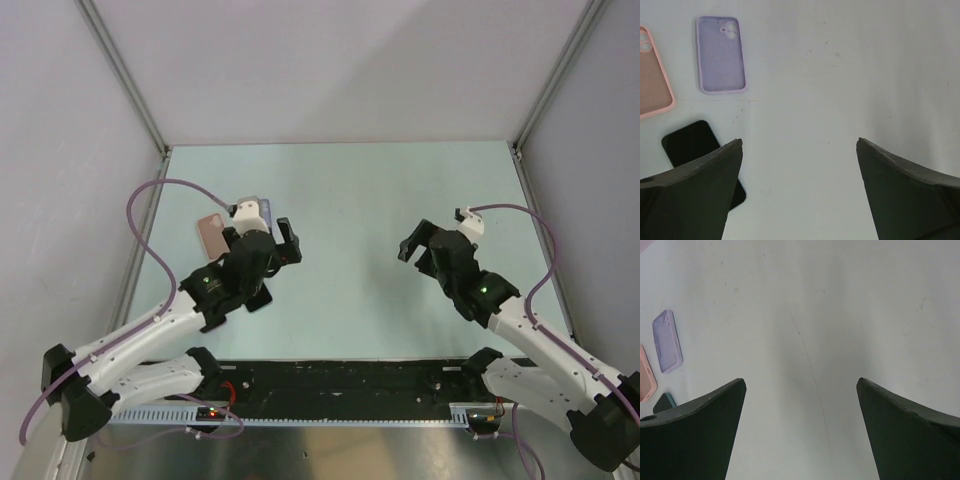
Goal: Put the phone into the phone case
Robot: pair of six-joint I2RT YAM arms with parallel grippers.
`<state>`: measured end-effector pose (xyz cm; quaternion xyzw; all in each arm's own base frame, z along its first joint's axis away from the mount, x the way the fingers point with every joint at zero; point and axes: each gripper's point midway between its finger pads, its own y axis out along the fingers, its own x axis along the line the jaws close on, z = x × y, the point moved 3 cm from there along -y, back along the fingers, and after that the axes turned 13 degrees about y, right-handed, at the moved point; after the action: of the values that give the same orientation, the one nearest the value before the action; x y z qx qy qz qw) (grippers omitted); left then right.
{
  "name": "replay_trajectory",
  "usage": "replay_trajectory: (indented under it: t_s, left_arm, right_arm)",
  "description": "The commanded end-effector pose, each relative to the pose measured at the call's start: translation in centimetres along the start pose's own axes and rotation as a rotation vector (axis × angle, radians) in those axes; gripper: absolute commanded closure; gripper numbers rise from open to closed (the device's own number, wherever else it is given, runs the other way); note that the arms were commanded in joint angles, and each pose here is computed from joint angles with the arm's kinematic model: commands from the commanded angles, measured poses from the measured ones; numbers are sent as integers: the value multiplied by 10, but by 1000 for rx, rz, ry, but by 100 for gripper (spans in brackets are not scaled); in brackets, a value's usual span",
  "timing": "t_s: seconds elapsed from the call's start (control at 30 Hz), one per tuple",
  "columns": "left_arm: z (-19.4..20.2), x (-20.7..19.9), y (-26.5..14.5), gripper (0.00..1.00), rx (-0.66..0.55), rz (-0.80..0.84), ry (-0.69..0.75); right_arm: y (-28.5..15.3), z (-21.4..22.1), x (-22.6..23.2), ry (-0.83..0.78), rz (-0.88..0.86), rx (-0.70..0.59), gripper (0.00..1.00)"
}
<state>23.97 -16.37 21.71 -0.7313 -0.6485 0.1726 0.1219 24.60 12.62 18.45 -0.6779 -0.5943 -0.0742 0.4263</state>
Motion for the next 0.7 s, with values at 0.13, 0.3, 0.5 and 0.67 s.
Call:
replay_trajectory:
  t_s: [0.13, 0.3, 0.5, 0.67]
  left_arm:
    - [-31, 4, 9, 0, -63, -76, -14]
    - [-37, 17, 33, 0, -21, -117, -96]
    - [-59, 38, 88, 0, 35, -209, -138]
    - [-56, 64, 155, 10, 141, -260, -197]
  right_arm:
    - [6, -7, 2, -21, -17, -4, 1]
    - [10, -11, -3, -22, -8, 5, 1]
    - [11, -15, -1, -16, -33, 22, 1]
    - [7, -17, -3, -7, -40, 27, 1]
